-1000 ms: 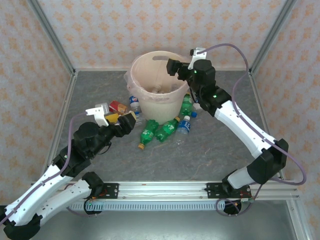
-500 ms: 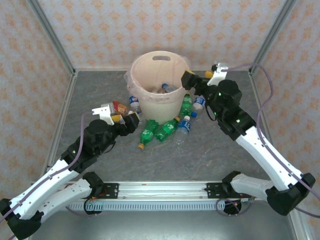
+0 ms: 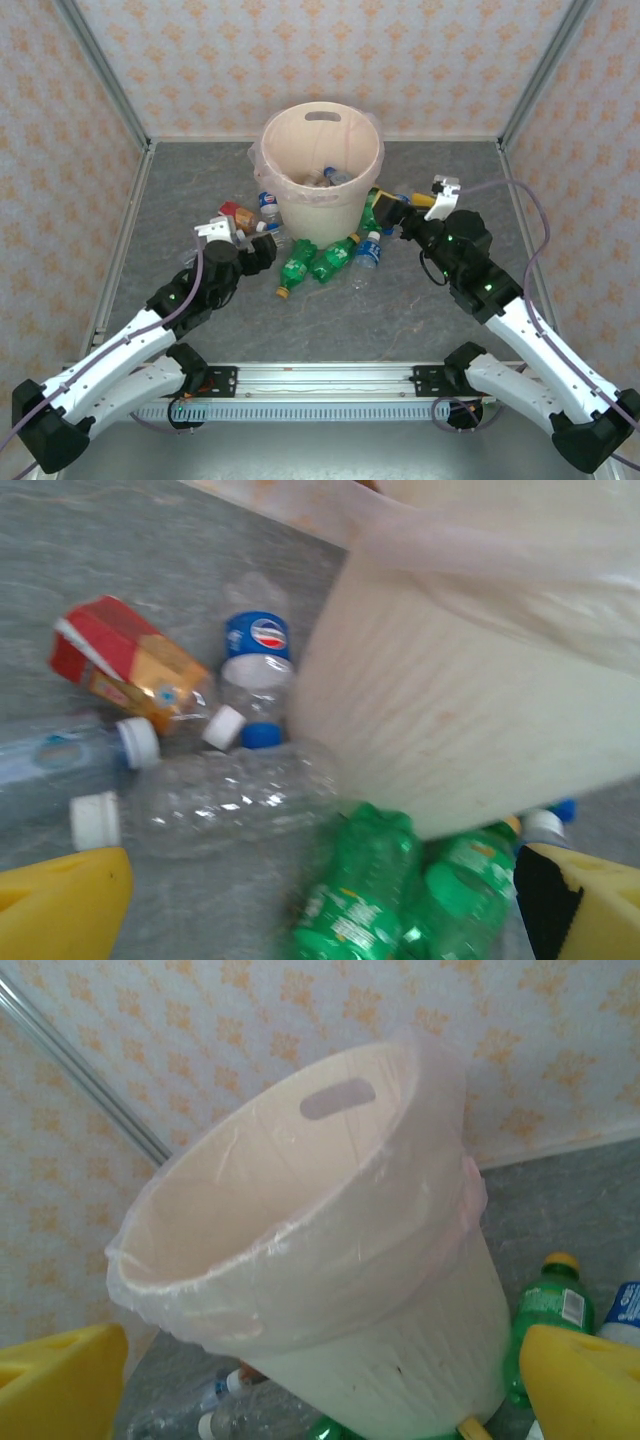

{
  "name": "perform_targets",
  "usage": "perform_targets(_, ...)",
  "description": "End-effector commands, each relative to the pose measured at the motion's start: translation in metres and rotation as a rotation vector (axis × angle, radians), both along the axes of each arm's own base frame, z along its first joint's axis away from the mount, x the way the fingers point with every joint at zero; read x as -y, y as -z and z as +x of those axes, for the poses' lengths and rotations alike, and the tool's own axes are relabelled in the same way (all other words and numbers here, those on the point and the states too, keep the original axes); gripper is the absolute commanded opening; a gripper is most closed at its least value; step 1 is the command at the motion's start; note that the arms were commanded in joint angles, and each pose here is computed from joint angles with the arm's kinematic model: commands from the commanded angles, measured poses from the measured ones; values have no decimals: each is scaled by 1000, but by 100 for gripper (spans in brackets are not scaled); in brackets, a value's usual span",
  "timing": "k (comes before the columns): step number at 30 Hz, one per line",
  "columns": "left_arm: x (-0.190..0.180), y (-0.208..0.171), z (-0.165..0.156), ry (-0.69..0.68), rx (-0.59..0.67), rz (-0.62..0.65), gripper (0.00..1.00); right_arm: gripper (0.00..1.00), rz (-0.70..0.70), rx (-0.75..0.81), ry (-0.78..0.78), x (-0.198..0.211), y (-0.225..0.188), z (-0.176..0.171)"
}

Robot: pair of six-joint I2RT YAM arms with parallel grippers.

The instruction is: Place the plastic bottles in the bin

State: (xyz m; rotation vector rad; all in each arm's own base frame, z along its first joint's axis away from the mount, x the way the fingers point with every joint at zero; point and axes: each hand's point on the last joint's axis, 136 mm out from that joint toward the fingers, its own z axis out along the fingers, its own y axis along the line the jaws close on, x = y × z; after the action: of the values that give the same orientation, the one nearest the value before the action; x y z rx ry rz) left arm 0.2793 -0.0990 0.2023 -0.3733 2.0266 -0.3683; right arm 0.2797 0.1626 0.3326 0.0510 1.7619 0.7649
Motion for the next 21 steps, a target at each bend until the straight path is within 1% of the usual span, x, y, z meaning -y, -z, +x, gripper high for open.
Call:
perform_targets(1, -32, -2, 13, -119, 21, 45, 99, 100, 39, -1, -46, -4, 0, -10)
perform_targets(4, -59, 3, 24, -190, 2, 62, 99, 100, 45, 2, -65, -5, 3, -16)
perform_targets(6, -74, 8, 31, -236, -29, 36, 99, 100, 53, 5, -79, -5, 4, -20)
perform_targets(8, -87, 15, 39, -281, -61, -18, 99, 100, 63, 11, -93, -5, 4, -25)
perform_targets(13, -111, 27, 62, -350, -115, -74, 99, 100, 68, 31, -110, -1, 7, -35)
perform_targets(16, -128, 34, 78, -376, -149, -109, 99, 100, 65, 34, -124, 0, 9, -41)
perform_targets(21, -146, 48, 104, -375, -196, -121, 99, 100, 64, 48, -137, 3, 9, -50)
